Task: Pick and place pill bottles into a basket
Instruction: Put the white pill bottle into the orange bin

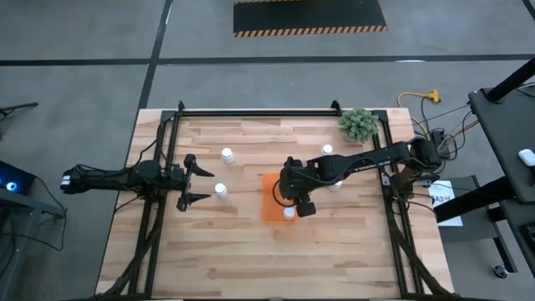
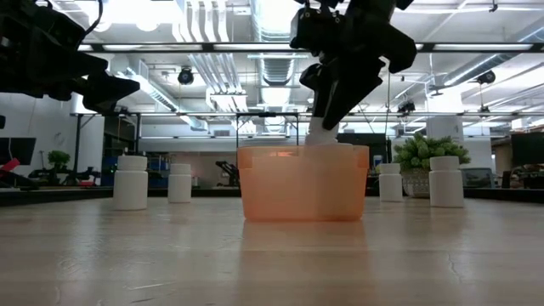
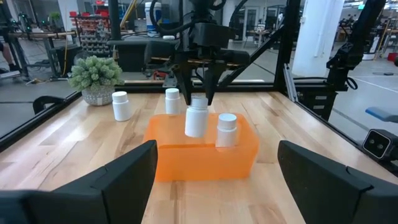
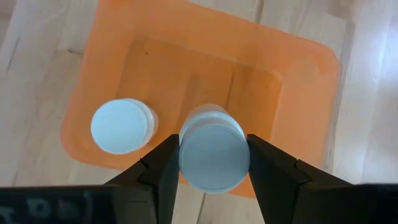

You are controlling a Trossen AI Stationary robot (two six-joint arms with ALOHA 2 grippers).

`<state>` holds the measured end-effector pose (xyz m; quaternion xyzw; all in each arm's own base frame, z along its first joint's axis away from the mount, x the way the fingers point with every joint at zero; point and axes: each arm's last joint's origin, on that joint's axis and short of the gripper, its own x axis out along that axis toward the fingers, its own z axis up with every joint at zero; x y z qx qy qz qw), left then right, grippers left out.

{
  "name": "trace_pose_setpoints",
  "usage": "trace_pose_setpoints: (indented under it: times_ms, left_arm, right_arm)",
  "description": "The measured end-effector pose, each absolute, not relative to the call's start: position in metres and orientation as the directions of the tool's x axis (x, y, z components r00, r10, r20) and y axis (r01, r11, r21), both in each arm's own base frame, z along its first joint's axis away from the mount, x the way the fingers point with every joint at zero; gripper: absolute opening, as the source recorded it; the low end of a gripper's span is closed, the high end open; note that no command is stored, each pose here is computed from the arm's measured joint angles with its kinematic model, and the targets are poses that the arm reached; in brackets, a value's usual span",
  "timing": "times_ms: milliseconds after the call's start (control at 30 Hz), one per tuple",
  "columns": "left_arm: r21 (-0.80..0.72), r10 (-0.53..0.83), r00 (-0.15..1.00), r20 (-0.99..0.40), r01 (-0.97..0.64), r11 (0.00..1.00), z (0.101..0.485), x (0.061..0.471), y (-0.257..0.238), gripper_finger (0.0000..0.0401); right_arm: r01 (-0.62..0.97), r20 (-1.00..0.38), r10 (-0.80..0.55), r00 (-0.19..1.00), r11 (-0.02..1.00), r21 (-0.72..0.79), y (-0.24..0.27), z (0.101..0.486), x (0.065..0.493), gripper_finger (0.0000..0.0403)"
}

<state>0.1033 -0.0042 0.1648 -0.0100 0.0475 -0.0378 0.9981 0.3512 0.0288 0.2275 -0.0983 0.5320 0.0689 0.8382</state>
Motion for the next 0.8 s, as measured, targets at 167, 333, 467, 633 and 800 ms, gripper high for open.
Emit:
trace_pose_setpoints:
  times_ms: [167,333,467,633,800]
  left_arm:
    - [-0.023,-0.076,0.992,-0.096,0.074,0.997,0.165,0.103,-0.004,0.0315]
    - [-0.024,-0.077,0.992,-0.099,0.075,0.997,0.164,0.104,-0.004,0.0315]
    - [-0.024,-0.077,0.992,-0.103,0.074,0.997,0.164,0.104,-0.004,0.0315]
    - [-0.024,-0.076,0.991,-0.106,0.074,0.997,0.164,0.104,-0.004,0.0315]
    - [-0.024,-0.076,0.992,-0.105,0.074,0.997,0.164,0.104,-0.004,0.0315]
  right_arm:
    - [-0.221,-0.913,0.011,0.408,0.971,-0.087,0.028,0.222,0.353,0.0155]
    - [-0.226,-0.935,0.026,0.354,0.972,-0.058,0.027,0.210,0.359,0.0155]
    - [-0.221,-0.939,0.024,0.342,0.974,-0.055,0.026,0.207,0.367,0.0155]
    - [-0.219,-0.959,0.019,0.282,0.975,-0.045,0.025,0.202,0.373,0.0155]
    - [-0.215,-0.970,0.017,0.243,0.976,-0.037,0.025,0.198,0.378,0.0155]
